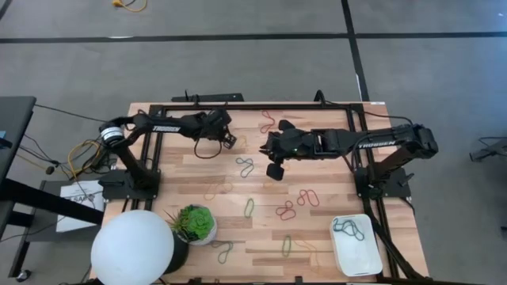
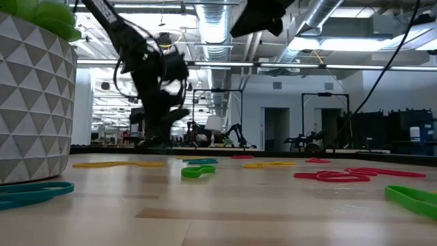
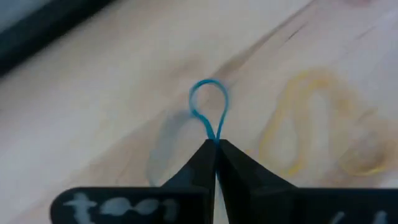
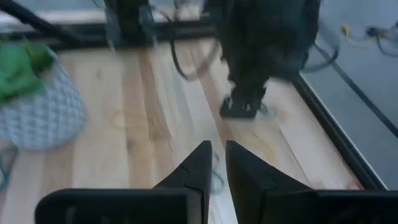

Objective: Pick and place items into bin
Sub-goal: Put the blue rubber band into the white bin

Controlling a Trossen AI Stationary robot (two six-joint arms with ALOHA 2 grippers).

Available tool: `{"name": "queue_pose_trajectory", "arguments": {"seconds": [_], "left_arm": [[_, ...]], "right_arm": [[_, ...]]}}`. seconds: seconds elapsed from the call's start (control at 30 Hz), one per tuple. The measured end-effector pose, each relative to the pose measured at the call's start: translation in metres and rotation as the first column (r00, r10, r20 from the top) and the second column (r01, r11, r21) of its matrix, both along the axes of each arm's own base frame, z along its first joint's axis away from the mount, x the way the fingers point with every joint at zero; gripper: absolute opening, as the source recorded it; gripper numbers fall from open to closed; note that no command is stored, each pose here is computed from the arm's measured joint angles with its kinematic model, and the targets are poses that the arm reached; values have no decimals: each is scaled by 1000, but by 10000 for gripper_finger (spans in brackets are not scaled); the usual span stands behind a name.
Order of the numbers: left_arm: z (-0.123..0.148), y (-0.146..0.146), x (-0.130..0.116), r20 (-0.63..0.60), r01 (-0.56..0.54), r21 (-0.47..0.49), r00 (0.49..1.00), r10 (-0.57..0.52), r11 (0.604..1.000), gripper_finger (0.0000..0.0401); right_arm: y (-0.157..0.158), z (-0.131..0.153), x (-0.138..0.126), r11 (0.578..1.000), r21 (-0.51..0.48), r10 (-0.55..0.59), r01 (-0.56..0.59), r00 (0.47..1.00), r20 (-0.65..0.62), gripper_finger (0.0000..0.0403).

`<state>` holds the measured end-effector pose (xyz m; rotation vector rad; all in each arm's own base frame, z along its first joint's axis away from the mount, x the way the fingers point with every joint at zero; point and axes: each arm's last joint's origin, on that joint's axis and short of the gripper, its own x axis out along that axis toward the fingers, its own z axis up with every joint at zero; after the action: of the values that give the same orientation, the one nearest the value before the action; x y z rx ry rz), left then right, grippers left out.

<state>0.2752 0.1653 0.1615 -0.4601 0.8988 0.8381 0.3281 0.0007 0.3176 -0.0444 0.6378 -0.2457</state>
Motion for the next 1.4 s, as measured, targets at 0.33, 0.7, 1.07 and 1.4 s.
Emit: {"name": "queue_pose_trajectory", "arguments": {"seconds": [0.33, 0.7, 1.07, 1.4], "left_arm": [[69, -62, 28, 255, 245, 126, 929, -270, 961, 0], [74, -148, 51, 280, 485, 211, 802, -528, 849, 0], [75, -188, 51, 292, 540, 223, 757, -584, 811, 0], [75, -202, 49, 317, 544, 200, 751, -579, 815, 0]], "right_arm": [[-6, -23, -25, 994, -15, -108, 109, 939, -328, 42], [36, -76, -35, 999, 44, 23, -8, 932, -361, 49], [69, -79, -30, 989, 36, 147, -143, 964, -222, 92], [60, -68, -17, 981, -93, 162, -171, 982, -98, 129]]}}
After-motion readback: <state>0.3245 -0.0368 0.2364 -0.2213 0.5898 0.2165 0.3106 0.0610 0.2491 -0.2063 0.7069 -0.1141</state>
